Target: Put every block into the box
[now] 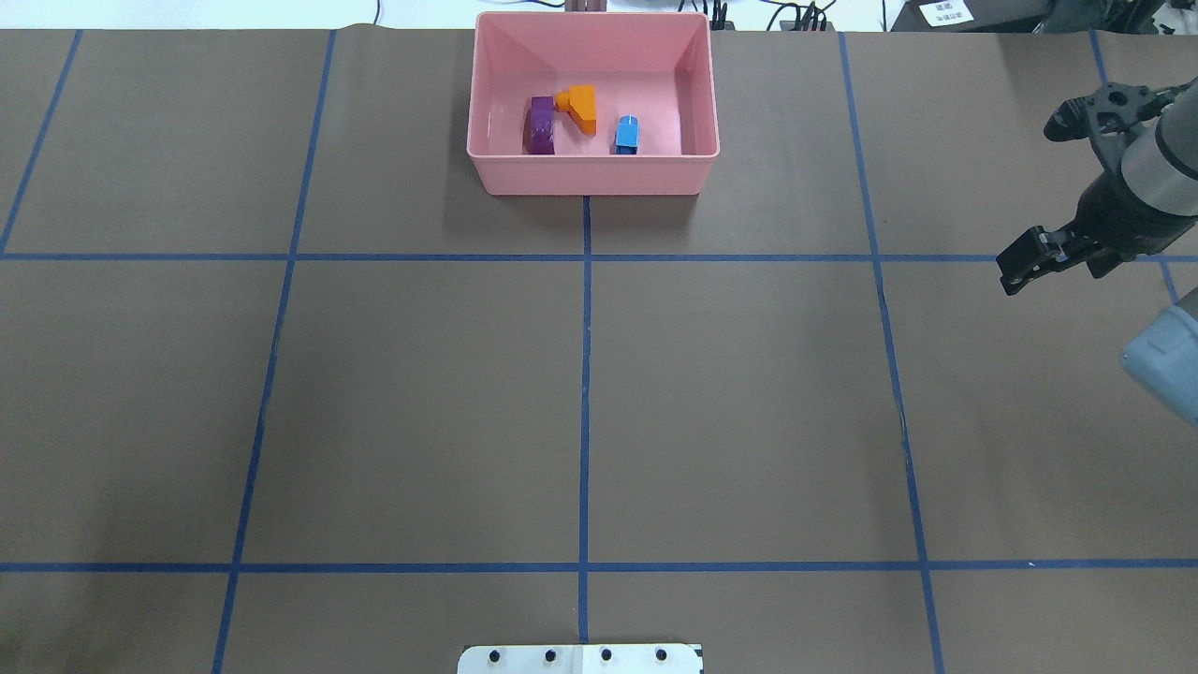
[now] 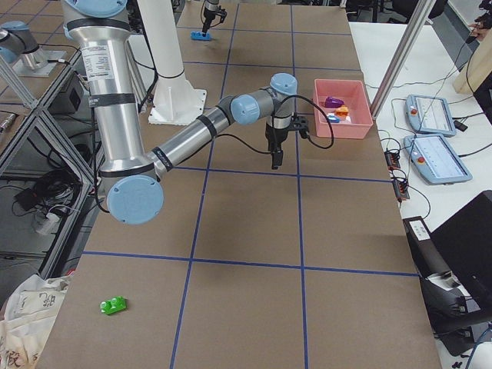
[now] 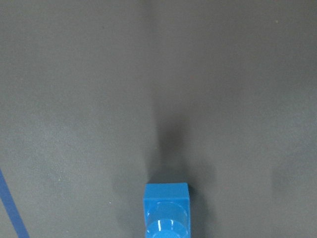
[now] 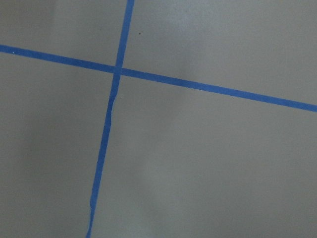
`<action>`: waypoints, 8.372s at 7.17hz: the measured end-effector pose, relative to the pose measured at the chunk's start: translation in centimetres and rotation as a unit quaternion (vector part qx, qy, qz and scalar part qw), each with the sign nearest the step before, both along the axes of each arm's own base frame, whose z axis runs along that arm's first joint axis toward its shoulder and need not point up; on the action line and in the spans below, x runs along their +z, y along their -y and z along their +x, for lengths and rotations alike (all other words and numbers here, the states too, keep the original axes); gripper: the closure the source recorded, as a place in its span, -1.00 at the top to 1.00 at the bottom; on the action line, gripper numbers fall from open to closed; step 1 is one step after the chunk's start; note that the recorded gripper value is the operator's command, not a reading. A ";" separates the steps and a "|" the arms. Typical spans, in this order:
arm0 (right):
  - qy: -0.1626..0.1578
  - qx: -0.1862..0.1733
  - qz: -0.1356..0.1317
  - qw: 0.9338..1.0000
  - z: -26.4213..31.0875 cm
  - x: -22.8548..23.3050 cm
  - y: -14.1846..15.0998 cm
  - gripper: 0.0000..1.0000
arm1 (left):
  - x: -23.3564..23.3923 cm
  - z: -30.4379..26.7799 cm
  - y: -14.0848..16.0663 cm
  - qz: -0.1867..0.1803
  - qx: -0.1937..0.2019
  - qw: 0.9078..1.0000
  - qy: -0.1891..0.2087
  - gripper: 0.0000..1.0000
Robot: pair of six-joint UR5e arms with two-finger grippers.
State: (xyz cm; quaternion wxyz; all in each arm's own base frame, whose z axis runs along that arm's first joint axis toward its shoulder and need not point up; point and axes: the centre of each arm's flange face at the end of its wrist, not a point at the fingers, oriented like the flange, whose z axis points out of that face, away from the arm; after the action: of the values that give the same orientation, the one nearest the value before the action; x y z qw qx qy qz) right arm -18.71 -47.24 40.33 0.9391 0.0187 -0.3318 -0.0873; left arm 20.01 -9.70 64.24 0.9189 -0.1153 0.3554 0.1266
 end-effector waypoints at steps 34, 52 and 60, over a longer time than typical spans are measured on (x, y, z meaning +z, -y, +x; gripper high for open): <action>0.033 -0.105 -0.031 0.993 25.5 46.2 -43.7 0.99 | -38.4 8.9 38.8 -0.035 -0.329 0.873 -0.359 -1.00; 0.085 -0.097 -0.025 0.991 24.7 46.7 -44.5 -1.00 | -49.5 30.5 61.1 -0.010 -0.574 0.774 -0.267 0.91; 0.153 -0.020 0.032 0.987 24.3 38.9 -38.4 -1.00 | -48.9 31.7 60.5 -0.019 -0.578 0.773 -0.261 1.00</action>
State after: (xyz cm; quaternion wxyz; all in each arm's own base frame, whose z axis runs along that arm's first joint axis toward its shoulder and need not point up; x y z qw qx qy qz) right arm 5.58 -8.79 79.24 0.8742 0.0548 -0.4691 -0.1130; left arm 51.70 -70.22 15.36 0.6883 0.1322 0.5837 -0.4100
